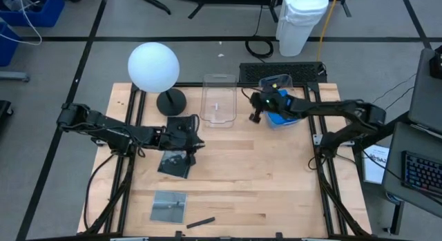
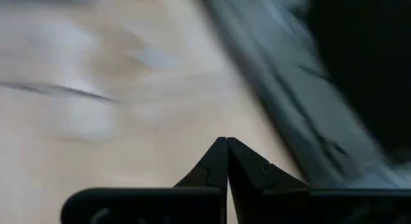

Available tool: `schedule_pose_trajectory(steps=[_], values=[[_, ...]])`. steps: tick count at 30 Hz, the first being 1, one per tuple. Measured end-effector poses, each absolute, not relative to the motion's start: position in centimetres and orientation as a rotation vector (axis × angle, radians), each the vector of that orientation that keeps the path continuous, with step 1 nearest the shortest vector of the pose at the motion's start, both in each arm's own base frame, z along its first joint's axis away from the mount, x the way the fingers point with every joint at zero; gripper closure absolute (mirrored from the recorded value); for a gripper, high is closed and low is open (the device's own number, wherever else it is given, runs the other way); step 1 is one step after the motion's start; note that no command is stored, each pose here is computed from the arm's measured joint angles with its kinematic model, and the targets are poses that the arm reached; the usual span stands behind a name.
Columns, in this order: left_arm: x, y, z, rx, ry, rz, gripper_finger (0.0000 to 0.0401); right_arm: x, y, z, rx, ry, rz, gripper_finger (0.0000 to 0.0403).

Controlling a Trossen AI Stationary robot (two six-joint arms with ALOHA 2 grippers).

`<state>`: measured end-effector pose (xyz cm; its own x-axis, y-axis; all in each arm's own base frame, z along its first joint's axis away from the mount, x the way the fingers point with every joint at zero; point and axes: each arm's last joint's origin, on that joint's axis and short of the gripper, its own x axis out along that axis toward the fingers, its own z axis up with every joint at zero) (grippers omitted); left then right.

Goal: Pick & place jewel cases by type
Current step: Adjust the right transparent bin on the table, then put the middle black CD case into the left transparent bin

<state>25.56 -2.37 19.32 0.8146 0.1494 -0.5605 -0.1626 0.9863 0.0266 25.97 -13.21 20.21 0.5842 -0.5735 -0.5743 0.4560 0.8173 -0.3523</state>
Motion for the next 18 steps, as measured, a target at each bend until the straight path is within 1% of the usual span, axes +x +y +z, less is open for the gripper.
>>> schedule_pose_trajectory(steps=[2,4,6,9,12,16,18], values=[[25.4,-2.8,19.1,-0.040,0.634,0.081,0.0325,26.1,-11.3,21.7,-0.149,0.636,-0.406,0.0403],[25.0,-3.5,18.8,-0.042,0.700,0.036,0.0325,26.0,-9.1,22.7,-0.135,0.547,-0.202,0.0403],[24.6,-4.3,18.6,-0.058,0.768,0.025,0.0325,25.9,-6.9,23.1,-0.126,0.461,-0.015,0.0403],[23.8,-5.4,18.5,-0.079,0.877,0.062,0.0325,25.9,-3.6,22.4,-0.081,0.351,0.221,0.0403],[22.9,-6.8,19.2,-0.108,0.993,0.089,0.0325,26.1,-0.7,20.8,-0.079,0.290,0.338,0.0403],[21.6,-8.2,20.8,-0.201,1.161,0.149,0.0325,27.1,1.9,18.5,-0.087,0.290,0.365,0.0403],[20.6,-8.6,21.4,-0.264,1.276,0.204,0.0325,27.9,2.8,17.4,-0.088,0.290,0.371,0.0403]])
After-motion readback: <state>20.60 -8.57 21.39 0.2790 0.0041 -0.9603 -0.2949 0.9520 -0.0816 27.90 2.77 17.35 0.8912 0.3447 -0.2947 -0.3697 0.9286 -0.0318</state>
